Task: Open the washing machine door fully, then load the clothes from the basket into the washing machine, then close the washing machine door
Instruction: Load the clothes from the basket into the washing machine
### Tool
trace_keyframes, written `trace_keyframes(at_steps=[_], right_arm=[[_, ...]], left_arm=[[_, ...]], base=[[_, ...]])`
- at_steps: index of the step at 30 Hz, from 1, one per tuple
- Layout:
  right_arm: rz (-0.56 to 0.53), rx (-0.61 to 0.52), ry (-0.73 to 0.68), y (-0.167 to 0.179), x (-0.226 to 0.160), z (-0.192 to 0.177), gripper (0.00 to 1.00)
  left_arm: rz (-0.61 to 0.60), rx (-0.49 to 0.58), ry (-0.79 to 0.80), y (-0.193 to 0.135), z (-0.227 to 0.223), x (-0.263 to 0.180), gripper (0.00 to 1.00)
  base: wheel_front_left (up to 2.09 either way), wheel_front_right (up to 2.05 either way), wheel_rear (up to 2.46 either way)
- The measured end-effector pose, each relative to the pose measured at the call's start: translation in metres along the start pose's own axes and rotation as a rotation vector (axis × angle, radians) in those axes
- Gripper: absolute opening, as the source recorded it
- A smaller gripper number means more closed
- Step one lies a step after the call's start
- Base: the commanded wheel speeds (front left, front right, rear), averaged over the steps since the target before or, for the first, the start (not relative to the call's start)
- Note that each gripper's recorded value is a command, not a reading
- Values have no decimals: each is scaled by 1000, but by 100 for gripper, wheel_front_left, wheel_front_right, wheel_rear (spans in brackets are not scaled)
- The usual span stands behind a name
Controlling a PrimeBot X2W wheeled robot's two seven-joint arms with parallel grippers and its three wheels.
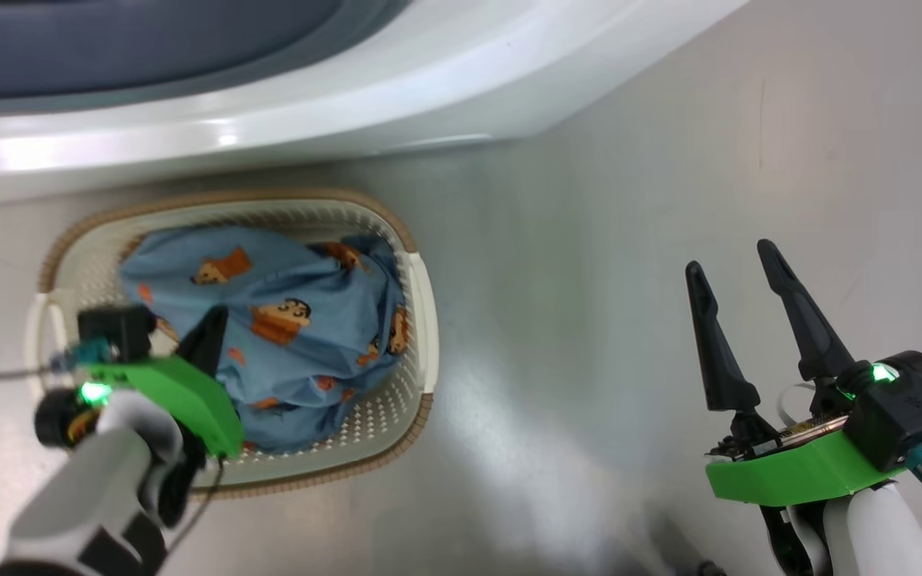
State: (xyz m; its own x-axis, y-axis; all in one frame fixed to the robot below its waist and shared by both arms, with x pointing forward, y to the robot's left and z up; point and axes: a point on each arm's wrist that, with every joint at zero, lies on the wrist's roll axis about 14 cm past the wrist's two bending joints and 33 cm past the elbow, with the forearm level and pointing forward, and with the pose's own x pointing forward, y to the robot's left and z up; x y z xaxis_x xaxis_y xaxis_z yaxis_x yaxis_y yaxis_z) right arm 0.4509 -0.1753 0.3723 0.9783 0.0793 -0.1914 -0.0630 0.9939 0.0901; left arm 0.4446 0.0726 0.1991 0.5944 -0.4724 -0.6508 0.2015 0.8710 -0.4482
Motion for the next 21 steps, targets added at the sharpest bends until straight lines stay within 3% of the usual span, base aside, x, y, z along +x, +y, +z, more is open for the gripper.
trace_keyframes(at_steps=[14, 21], right_arm=[[56, 17, -115, 22, -9, 49, 100], [71, 32, -139, 31, -37, 65, 100]], left_arm=[[58, -38, -286, -28, 36, -85, 0], [114, -20, -487, -45, 64, -144, 0]], base=[[0, 0, 0], [0, 0, 0]])
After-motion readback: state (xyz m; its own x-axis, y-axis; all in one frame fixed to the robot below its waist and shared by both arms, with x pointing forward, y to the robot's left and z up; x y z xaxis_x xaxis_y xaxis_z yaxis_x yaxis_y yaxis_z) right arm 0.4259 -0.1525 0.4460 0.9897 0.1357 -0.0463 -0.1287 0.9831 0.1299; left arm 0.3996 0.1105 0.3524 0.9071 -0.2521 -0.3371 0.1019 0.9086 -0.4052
